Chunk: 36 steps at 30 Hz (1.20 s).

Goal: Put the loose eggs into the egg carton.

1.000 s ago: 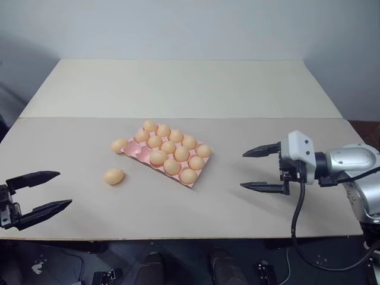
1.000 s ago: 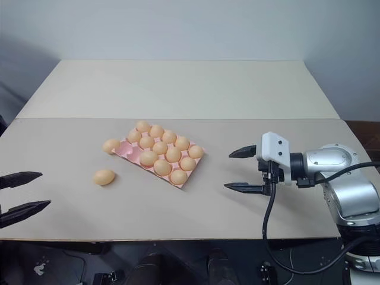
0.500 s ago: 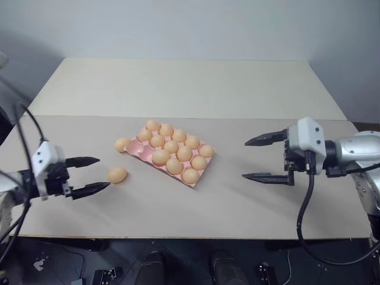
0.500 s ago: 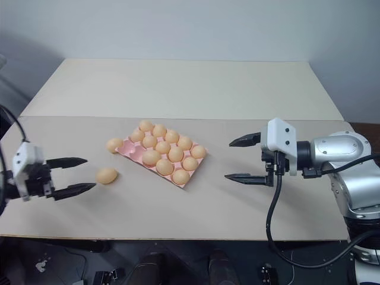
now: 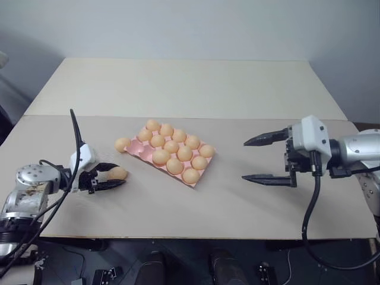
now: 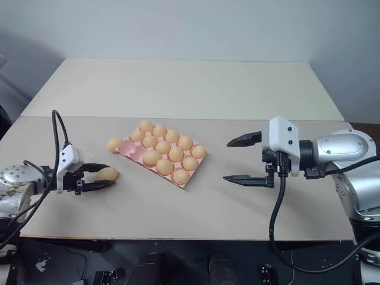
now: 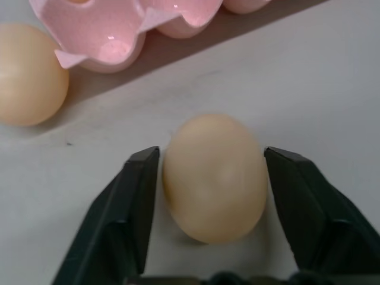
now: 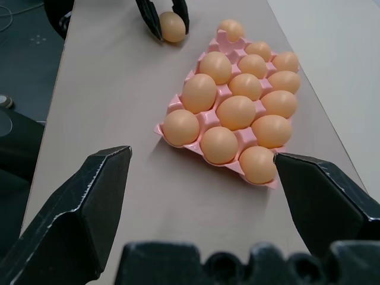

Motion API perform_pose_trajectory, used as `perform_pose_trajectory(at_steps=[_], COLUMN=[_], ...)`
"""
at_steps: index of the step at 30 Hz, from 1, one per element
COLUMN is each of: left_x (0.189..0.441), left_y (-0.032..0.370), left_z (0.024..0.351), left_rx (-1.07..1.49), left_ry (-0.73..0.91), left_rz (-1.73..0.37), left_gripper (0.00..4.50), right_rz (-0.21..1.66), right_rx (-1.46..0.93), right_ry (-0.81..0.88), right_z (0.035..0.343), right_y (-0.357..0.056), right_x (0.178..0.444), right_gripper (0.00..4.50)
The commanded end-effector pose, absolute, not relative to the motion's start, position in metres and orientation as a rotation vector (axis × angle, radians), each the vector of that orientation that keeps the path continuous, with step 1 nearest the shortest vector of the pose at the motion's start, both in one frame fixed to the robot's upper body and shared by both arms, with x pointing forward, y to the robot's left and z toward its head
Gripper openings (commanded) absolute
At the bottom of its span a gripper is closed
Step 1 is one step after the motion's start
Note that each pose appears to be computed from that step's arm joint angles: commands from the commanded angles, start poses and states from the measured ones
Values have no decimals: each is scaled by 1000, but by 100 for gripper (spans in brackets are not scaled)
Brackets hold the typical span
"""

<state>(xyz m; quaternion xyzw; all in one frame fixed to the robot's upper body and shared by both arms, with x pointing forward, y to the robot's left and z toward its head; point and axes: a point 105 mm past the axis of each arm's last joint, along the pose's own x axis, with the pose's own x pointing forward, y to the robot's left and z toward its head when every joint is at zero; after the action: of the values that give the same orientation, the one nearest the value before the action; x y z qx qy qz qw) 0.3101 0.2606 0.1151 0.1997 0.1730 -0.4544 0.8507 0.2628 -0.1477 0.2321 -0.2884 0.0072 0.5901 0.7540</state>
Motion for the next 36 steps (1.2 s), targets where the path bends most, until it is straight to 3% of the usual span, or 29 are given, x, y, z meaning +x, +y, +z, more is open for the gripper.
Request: perform_pose_trajectory(at_steps=[1, 8, 13, 25, 28, 33, 36], left_x=[316, 303, 319, 371, 377, 363, 353], left_y=[258, 252, 236, 186, 185, 189, 196], left_z=[131, 173, 191, 165, 164, 196, 207], left_rx=[442, 412, 418, 455, 484, 416, 410], left_ry=[301, 190, 131, 154, 161, 72, 45], left_rz=[-954, -1047, -1024, -995, -978, -1028, -1032], left_gripper=[212, 212, 212, 212, 275, 439, 445], right_rz=[1267, 1258, 1241, 1207, 1196, 1186, 1184], right_rx=[-646, -632, -627, -628, -627, -616, -611], right_ry=[-48, -53, -61, -67, -68, -75, -77], right_z=[248, 248, 245, 247, 247, 248, 248], right_y=[-148, -147, -144, -144, -144, -144, -144], right_x=[257, 257, 261, 261, 259, 257, 257], right_gripper=[450, 450, 450, 450, 450, 450, 450])
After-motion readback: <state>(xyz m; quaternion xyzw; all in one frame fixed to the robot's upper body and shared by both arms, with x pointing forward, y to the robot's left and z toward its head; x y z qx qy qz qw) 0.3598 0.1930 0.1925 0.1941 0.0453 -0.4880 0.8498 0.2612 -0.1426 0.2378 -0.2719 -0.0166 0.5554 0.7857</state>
